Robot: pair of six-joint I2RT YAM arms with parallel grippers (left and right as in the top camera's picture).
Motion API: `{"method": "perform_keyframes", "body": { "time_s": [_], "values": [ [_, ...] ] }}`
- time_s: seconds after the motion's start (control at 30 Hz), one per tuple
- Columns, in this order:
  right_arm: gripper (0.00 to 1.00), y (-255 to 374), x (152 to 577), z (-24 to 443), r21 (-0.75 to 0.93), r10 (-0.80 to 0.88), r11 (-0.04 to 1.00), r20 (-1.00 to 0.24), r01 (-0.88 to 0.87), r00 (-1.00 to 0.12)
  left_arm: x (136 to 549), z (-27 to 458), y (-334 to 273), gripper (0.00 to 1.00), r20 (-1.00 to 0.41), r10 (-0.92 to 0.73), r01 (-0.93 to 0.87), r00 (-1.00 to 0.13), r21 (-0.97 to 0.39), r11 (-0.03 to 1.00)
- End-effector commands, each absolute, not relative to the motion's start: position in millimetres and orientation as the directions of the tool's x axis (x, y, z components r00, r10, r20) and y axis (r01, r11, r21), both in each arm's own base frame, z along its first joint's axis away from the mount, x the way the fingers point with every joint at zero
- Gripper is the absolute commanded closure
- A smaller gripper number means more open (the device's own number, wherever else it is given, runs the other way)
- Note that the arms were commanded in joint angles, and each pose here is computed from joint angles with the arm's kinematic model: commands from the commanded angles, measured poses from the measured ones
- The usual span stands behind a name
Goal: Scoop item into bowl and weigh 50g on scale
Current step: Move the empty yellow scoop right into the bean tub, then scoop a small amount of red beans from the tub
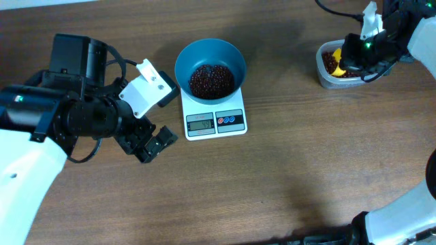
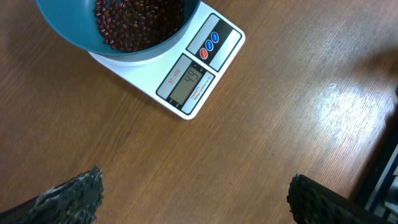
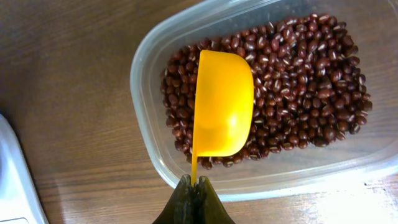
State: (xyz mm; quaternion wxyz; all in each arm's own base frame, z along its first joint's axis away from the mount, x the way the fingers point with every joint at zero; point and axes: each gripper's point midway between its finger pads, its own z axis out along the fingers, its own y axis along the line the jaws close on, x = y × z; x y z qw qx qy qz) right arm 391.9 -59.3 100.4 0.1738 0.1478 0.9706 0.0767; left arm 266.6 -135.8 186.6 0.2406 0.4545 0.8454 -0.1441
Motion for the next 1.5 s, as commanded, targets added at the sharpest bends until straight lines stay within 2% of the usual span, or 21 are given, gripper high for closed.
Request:
{"method": "perform_keyframes", "body": {
  "time_s": [0.0, 0.13, 0.4, 0.5, 0.63, 0.67, 0.83, 0.9, 1.07, 1.17, 1.2, 1.27, 1.33, 1.37, 1.4, 1.43, 1.47],
  "values": [
    [0.96, -69, 394, 105, 0.149, 0.319, 0.947, -0.325, 0.285, -0.890, 265, 185, -137, 0.01, -0.537, 0.693, 0.835, -0.481, -0.040, 0.548],
    [0.96, -70, 400, 118, 0.153, 0.316, 0.948, -0.356, 0.279, -0.879, 265, 185, -137, 0.01, -0.537, 0.693, 0.835, -0.481, -0.040, 0.548],
    [0.96, -69, 390, 127, 0.159, 0.323, 0.945, -0.341, 0.285, -0.883, 265, 185, -137, 0.01, -0.537, 0.693, 0.835, -0.481, -0.040, 0.548],
    [0.96, -73, 394, 146, 0.173, 0.359, 0.932, -0.349, 0.317, -0.866, 265, 185, -137, 0.01, -0.537, 0.693, 0.835, -0.481, -0.040, 0.548],
    [0.96, -71, 387, 143, 0.172, 0.361, 0.931, -0.319, 0.322, -0.876, 265, 185, -137, 0.01, -0.537, 0.693, 0.835, -0.481, -0.040, 0.548],
    [0.96, -64, 387, 144, 0.207, 0.331, 0.939, -0.316, 0.276, -0.889, 265, 185, -137, 0.01, -0.537, 0.693, 0.835, -0.481, -0.040, 0.548],
    [0.96, -78, 377, 150, 0.361, 0.397, 0.887, -0.280, 0.287, -0.874, 265, 185, -137, 0.01, -0.537, 0.693, 0.835, -0.481, -0.040, 0.548],
    [0.96, -94, 374, 151, 0.383, 0.441, 0.866, -0.280, 0.321, -0.853, 265, 185, -137, 0.01, -0.537, 0.693, 0.835, -0.481, -0.040, 0.548],
    [0.96, -85, 385, 163, 0.468, 0.460, 0.834, -0.299, 0.292, -0.836, 265, 185, -137, 0.01, -0.537, 0.693, 0.835, -0.481, -0.040, 0.548],
    [0.96, -96, 381, 159, 0.371, 0.449, 0.868, -0.305, 0.329, -0.840, 265, 185, -137, 0.01, -0.537, 0.693, 0.835, -0.481, -0.040, 0.548],
    [0.96, -88, 387, 168, 0.416, 0.445, 0.859, -0.317, 0.298, -0.838, 265, 185, -137, 0.01, -0.537, 0.693, 0.835, -0.481, -0.040, 0.548],
    [0.96, -109, 379, 161, 0.299, 0.447, 0.884, -0.319, 0.359, -0.836, 265, 185, -137, 0.01, -0.537, 0.693, 0.835, -0.481, -0.040, 0.548],
    [0.96, -95, 386, 173, 0.368, 0.439, 0.875, -0.333, 0.314, -0.834, 265, 185, -137, 0.01, -0.537, 0.693, 0.835, -0.481, -0.040, 0.548],
    [0.96, -110, 376, 163, 0.273, 0.444, 0.889, -0.313, 0.368, -0.840, 265, 185, -137, 0.01, -0.537, 0.693, 0.835, -0.481, -0.040, 0.548],
    [0.96, -96, 384, 173, 0.360, 0.440, 0.876, -0.322, 0.322, -0.838, 265, 185, -137, 0.01, -0.537, 0.693, 0.835, -0.481, -0.040, 0.548],
    [0.96, -96, 382, 170, 0.326, 0.430, 0.887, -0.319, 0.328, -0.845, 265, 185, -137, 0.01, -0.537, 0.693, 0.835, -0.481, -0.040, 0.548],
    [0.96, -110, 372, 161, 0.222, 0.430, 0.900, -0.298, 0.376, -0.852, 265, 185, -137, 0.01, -0.537, 0.693, 0.835, -0.481, -0.040, 0.548]
  ]
}}
